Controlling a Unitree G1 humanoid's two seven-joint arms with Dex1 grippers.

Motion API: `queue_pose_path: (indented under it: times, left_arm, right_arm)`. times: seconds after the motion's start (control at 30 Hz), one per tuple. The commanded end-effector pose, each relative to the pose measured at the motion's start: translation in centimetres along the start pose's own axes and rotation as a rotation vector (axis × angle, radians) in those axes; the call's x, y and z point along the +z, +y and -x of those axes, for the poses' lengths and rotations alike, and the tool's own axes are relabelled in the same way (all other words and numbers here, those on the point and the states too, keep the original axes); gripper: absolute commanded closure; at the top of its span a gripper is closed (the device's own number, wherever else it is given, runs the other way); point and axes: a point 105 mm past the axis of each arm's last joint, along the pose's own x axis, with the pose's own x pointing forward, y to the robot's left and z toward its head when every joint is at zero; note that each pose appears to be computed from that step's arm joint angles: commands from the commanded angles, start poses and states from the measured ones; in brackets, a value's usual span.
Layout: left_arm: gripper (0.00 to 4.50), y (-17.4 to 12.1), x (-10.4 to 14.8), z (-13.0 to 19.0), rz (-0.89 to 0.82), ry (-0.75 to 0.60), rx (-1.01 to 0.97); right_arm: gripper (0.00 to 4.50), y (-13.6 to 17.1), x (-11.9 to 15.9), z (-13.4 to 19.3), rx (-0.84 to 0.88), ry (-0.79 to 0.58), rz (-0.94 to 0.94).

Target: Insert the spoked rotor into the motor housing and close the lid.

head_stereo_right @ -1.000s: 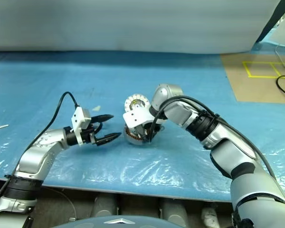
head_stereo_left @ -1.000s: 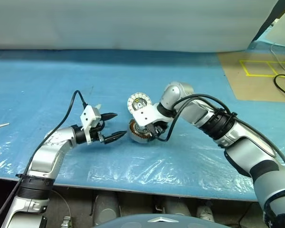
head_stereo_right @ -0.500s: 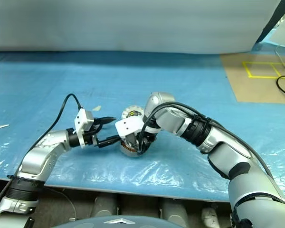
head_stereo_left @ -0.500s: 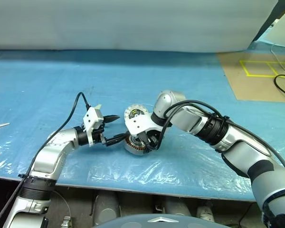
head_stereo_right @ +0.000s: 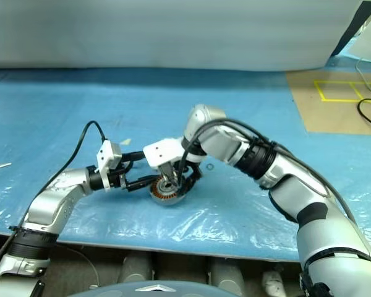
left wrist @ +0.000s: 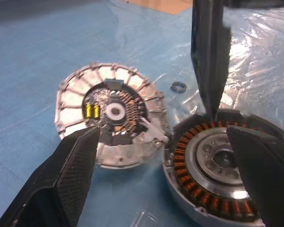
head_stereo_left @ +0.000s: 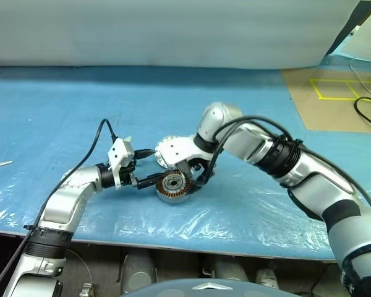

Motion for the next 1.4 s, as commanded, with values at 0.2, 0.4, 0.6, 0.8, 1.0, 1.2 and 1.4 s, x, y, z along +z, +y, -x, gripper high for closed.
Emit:
queue_pose_path:
  times: [0.2, 0.4, 0.6, 0.8, 1.0, 1.2, 1.4]
  left_arm:
    - [0.0, 0.3, 0.8, -0.2, -0.029, -0.015, -0.027]
    - [0.0, -0.7, 1.6, 0.2, -0.029, -0.021, -0.075]
    - [0.0, -3.4, 2.6, 1.3, -0.013, -0.06, -0.149]
    - [0.0, -5.5, 2.1, 1.8, 0.006, -0.053, -0.169]
    - [0.0, -5.1, 1.8, 1.2, -0.016, -0.074, -0.093]
    - [0.0, -5.1, 1.2, 0.9, -0.015, -0.073, -0.056]
    - [0.0, -5.0, 0.7, 1.6, 0.006, -0.054, -0.038]
  right_arm:
    - [0.36, 2.0, 2.4, 4.7, 0.041, -0.141, -0.016]
    - [0.36, 2.4, -0.8, 7.1, -0.175, -0.242, -0.045]
    - [0.36, 2.2, -6.5, 7.0, -0.59, -0.295, -0.161]
    - [0.36, 4.6, -9.3, 5.0, -0.843, -0.469, -0.451]
    - [0.36, 5.3, -11.7, 2.4, -0.96, -0.45, -0.65]
    - [0.36, 4.5, -13.6, -0.4, -1.001, -0.434, -0.764]
    - [0.36, 4.2, -15.5, -1.8, -1.031, -0.396, -0.817]
